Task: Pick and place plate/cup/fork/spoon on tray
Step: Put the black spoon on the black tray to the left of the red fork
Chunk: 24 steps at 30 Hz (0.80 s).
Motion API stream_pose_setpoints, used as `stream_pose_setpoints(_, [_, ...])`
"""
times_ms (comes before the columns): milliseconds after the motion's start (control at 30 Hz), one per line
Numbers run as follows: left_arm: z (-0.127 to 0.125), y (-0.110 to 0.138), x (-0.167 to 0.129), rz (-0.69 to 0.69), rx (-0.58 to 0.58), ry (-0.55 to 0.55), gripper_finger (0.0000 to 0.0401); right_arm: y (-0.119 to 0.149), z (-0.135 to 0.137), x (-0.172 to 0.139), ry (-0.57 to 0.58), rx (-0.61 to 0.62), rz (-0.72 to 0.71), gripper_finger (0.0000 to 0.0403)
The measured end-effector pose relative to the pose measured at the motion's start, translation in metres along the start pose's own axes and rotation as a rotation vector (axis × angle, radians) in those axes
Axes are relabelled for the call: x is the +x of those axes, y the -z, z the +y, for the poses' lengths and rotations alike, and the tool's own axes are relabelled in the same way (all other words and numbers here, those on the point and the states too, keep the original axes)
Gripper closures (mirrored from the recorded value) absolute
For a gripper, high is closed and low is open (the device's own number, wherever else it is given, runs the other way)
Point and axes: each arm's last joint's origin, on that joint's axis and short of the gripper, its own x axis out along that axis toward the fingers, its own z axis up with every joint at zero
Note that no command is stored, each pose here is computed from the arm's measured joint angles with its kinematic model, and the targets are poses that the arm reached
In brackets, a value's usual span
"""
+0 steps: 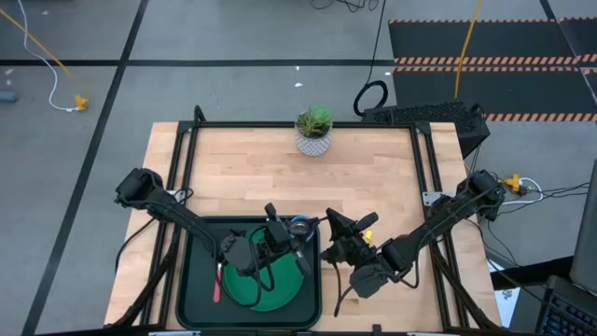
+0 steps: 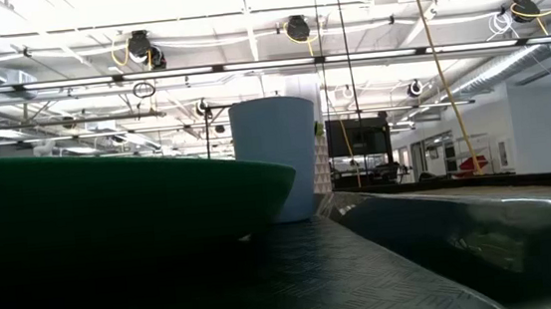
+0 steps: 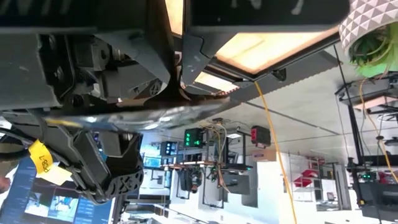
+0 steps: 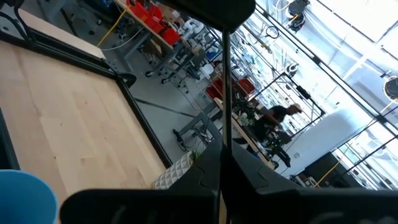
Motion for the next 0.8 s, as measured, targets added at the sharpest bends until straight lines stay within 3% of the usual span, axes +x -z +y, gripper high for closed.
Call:
stream_pose_setpoints(133, [0.000, 0.000, 0.000, 0.000, -0.002, 0.000, 0.0376, 0.000, 0.000, 0.000, -0.002, 0.000, -0.001, 0.0403])
stream_pose_setpoints(267, [0.000, 0.000, 0.000, 0.000, 0.007, 0.007, 0.0389, 0.000, 0.000, 0.000, -0.005, 0.000, -0.002, 0.0402])
stream_pose_setpoints(400, [-0.001, 0.000, -0.001, 0.001, 0.011, 0.031, 0.0390, 0.000, 0.000, 0.000, -0.012, 0.006, -0.005, 0.0380])
stream_pose_setpoints(633, [-0.002, -0.006, -0.006, -0.008, 0.047, 0.063, 0.0393, -0.002, 0.001, -0.006, -0.066, 0.026, -0.036, 0.0278])
stream_pose_setpoints(800, [0.006, -0.027, -0.018, 0.012, 0.059, 0.080, 0.0389, -0.005, 0.001, -0.010, -0.102, 0.051, -0.058, 0.0197])
